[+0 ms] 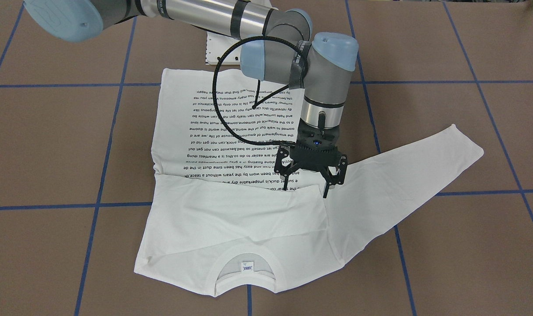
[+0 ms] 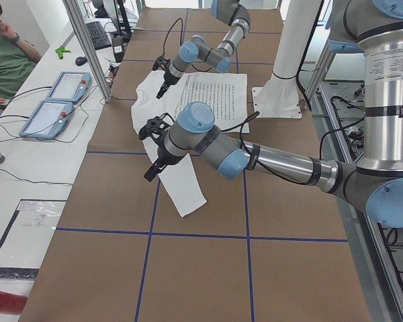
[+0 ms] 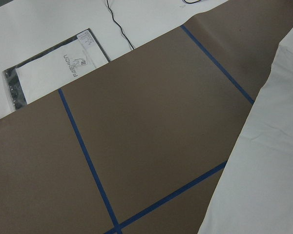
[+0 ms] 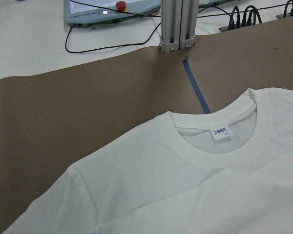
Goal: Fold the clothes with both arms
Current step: 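Lift the cuff with the right gripper and fold the sleeve across the shirt body, then open the right gripper and withdraw the right arm from the shirt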
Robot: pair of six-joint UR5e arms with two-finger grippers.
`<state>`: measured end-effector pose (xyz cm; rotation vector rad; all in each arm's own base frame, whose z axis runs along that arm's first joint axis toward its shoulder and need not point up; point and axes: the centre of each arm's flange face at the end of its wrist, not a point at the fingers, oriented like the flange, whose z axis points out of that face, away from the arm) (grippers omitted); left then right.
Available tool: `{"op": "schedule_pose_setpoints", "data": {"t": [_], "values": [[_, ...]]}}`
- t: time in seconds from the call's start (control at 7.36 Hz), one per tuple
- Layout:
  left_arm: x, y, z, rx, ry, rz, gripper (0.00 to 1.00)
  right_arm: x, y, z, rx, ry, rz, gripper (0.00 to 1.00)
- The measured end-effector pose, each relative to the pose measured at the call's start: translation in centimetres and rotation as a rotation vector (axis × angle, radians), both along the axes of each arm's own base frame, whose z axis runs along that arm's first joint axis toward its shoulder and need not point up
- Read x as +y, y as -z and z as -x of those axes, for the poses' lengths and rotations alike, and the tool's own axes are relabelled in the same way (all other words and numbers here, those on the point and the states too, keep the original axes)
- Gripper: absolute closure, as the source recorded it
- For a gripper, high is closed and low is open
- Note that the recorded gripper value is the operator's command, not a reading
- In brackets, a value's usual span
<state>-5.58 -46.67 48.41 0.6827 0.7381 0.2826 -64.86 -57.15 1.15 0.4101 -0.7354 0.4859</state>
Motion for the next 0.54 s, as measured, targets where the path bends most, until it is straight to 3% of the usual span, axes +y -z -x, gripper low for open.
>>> {"op": "schedule_pose_setpoints", "data": {"t": [0.27, 0.54], "values": [[-0.2, 0.3, -0.4, 0.02, 0.014, -0.007, 0.0, -3.3, -0.9, -4.4, -0.013, 0.054, 0.088, 0.0], [-0.5, -1.1, -3.7, 0.031, -0.049, -0.04, 0.0, -4.9, -4.4, -11.9, 0.0, 0.155, 0.097, 0.0]]}}
